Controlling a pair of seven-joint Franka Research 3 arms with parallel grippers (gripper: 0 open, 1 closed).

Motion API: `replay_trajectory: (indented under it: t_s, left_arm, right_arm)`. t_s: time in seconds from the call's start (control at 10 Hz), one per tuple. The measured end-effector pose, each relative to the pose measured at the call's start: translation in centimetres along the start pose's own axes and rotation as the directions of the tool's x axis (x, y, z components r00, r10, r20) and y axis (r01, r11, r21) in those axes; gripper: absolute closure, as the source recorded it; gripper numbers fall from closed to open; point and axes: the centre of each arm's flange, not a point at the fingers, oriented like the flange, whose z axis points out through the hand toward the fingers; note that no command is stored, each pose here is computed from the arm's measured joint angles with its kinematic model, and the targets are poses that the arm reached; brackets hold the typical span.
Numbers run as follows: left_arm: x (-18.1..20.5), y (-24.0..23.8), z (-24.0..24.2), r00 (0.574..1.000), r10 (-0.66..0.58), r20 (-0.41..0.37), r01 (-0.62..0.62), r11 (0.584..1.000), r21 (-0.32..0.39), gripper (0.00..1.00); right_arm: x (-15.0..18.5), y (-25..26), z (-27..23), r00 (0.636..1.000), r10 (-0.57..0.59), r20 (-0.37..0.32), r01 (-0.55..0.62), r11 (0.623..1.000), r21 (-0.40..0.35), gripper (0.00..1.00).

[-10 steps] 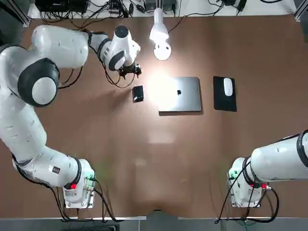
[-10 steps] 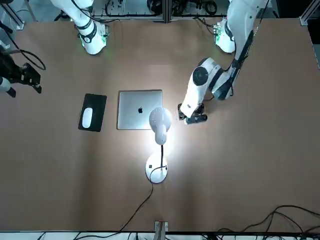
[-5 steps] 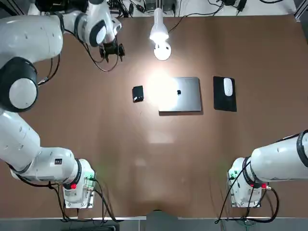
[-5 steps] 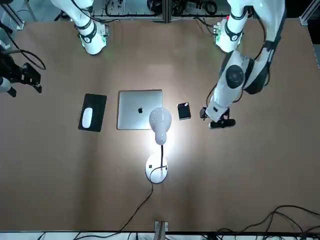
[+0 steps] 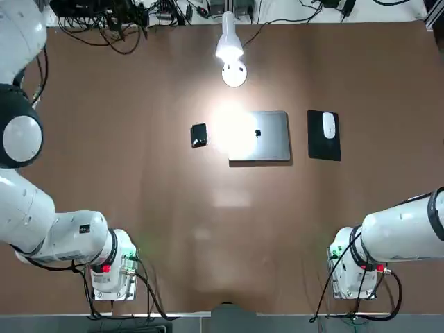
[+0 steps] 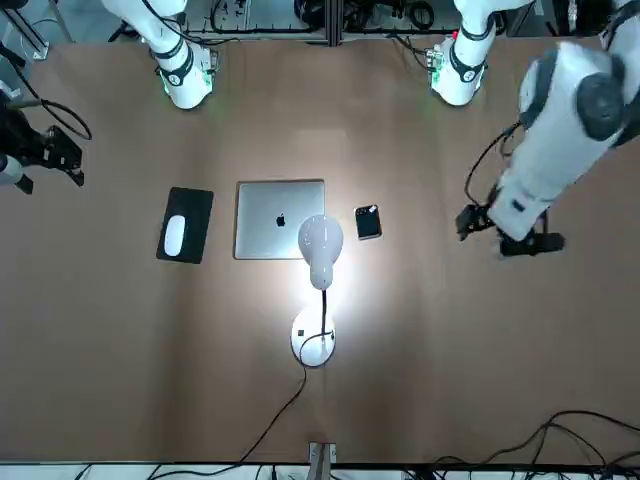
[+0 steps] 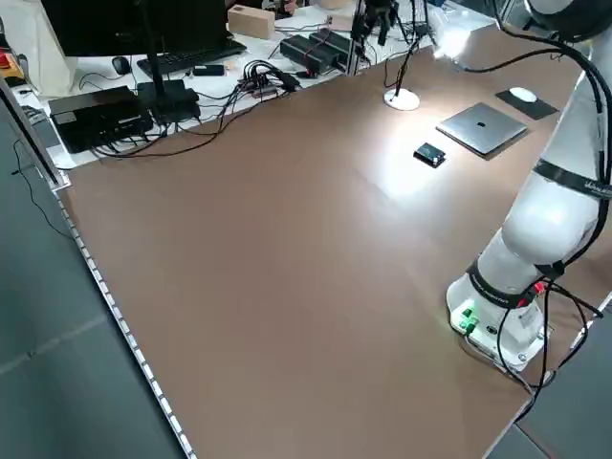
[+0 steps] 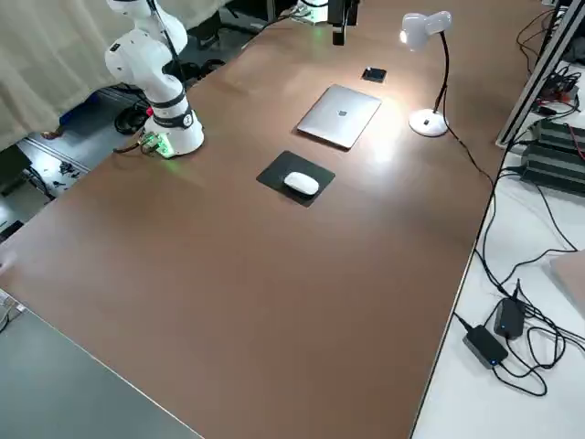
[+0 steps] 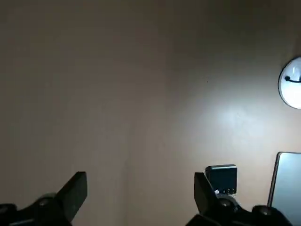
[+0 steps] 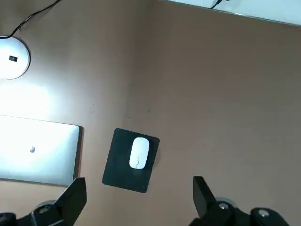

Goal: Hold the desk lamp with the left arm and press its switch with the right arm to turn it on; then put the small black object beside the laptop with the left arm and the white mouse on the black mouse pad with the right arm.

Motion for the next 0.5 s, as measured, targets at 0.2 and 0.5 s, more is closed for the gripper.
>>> replay_trajectory:
  t_s: [0.2,0.5]
  left_arm:
    - [0.0,-5.9,-5.3,0.999,0.050,-0.011,-0.050,0.999,-0.009,0.00]
    - [-3.4,-9.9,-10.3,0.996,0.086,-0.022,-0.086,0.996,0.009,0.00]
  right_arm:
    - [0.0,0.0,0.1,1.000,0.000,0.001,0.000,1.000,0.000,0.00]
    - [0.0,0.0,0.1,1.000,0.000,0.002,0.000,1.000,0.000,0.00]
